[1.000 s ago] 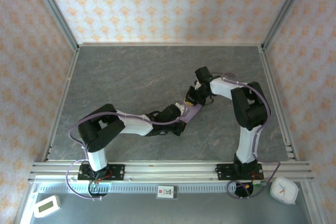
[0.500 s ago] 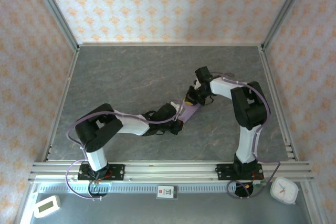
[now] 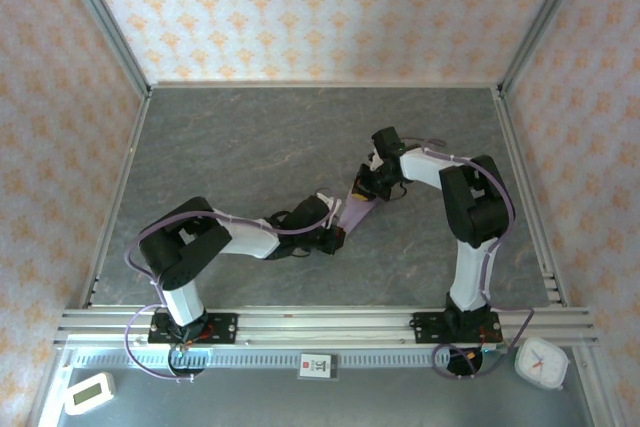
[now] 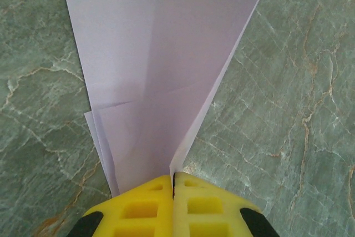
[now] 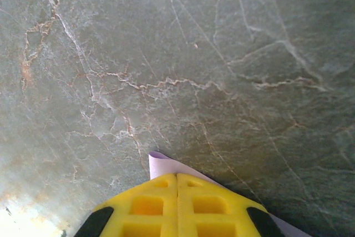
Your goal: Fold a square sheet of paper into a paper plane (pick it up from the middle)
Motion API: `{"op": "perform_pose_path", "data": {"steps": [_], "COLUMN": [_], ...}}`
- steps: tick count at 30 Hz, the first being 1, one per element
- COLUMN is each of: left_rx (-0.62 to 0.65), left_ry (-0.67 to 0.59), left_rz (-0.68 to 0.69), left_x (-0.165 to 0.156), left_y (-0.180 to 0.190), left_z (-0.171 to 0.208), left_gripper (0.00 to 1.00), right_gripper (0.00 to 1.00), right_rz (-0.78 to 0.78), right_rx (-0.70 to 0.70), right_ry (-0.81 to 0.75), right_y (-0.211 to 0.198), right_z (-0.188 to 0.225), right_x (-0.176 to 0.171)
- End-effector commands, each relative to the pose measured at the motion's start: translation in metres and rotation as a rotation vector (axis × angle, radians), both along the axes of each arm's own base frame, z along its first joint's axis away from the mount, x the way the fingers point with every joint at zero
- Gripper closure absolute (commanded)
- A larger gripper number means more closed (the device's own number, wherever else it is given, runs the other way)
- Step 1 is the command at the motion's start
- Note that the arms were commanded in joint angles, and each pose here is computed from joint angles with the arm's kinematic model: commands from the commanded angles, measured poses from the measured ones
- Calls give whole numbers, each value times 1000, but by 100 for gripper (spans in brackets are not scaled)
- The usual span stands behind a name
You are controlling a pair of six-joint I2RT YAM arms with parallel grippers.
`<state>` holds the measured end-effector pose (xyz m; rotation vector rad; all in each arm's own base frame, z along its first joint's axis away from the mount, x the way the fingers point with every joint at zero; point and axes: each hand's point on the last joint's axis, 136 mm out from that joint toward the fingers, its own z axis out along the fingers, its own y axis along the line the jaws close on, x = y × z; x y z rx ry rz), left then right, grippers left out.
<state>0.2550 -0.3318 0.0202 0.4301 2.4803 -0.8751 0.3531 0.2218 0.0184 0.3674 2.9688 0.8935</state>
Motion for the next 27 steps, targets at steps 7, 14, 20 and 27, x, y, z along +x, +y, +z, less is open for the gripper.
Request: {"op": "perform_pose_path", "data": {"steps": [7,14,20,27], "left_rx": [24,6,-9,13], "left_ry": [44,62,93,135], "left_rz": [33,40,48,41], "left_x": [3,6,5,-1], "left_y": [16,19,22,27], "left_z": [-8,-10,-16,-31], "left_gripper": [100,100,100,100], "right_gripper": [100,100,100,100], "right_rz": [-4,-2,1,9], "right_rx": [-174,-185,-189,-187], "right_ry": [128,138,145,144], "right_y": [-31,-33,-34,-32], "right_z": [-61,-65,-67,-66], "right_x": [-30,-34,-35,-32]}}
